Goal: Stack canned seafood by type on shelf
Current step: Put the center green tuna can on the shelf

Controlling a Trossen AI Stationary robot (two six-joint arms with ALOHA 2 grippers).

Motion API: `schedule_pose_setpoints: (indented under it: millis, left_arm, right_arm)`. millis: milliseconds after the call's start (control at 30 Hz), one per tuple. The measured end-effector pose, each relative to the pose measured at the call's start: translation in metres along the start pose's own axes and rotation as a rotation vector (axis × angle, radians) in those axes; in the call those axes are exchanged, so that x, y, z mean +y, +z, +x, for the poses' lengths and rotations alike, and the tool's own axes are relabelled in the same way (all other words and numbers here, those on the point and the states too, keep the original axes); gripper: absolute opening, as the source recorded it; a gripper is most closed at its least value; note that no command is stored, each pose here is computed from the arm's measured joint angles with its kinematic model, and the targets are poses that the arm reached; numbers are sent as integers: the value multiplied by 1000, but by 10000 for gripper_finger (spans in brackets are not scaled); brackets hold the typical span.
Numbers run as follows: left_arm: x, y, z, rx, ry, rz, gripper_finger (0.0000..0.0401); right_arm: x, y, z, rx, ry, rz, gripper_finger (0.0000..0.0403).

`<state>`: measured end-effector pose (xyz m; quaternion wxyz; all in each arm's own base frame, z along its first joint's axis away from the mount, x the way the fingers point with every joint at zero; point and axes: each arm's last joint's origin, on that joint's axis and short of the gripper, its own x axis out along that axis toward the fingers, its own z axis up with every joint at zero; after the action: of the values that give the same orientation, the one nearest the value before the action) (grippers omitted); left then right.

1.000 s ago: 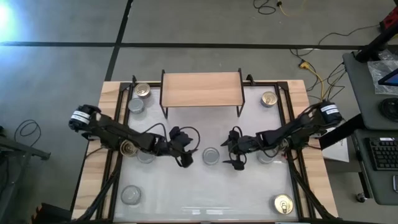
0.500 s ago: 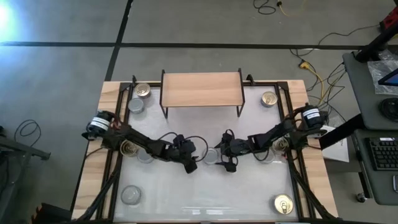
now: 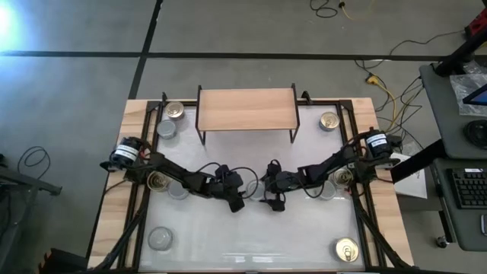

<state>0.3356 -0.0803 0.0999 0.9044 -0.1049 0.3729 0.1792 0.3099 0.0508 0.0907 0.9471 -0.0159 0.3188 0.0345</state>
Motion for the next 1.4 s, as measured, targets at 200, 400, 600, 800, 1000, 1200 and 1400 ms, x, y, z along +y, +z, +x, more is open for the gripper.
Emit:
schedule_pose_setpoints:
  millis: [200, 400, 600, 800, 1000, 1200, 1400]
  left_arm:
    - [0, 0, 0, -11, 9, -2, 231]
    - [0, 0, 0, -11, 9, -2, 231]
    - [0, 0, 0, -19, 18, -5, 231]
    - [0, 0, 0, -26, 18, -7, 231]
    - [-1, 1, 1, -43, 17, -12, 231]
    - [-2, 2, 1, -69, 24, -21, 231]
    - [-3, 4, 1, -77, 25, -24, 231]
  right_arm:
    - [0, 3, 1, 17, -19, 3, 394]
    - [0, 4, 1, 14, -23, -13, 394]
    - [-1, 4, 2, 18, -19, 19, 395]
    - [0, 6, 2, 16, -9, 27, 400]
    - [0, 9, 3, 11, -5, 21, 400]
    - [0, 10, 3, -2, -4, 7, 400]
    - [0, 10, 3, -2, -3, 8, 400]
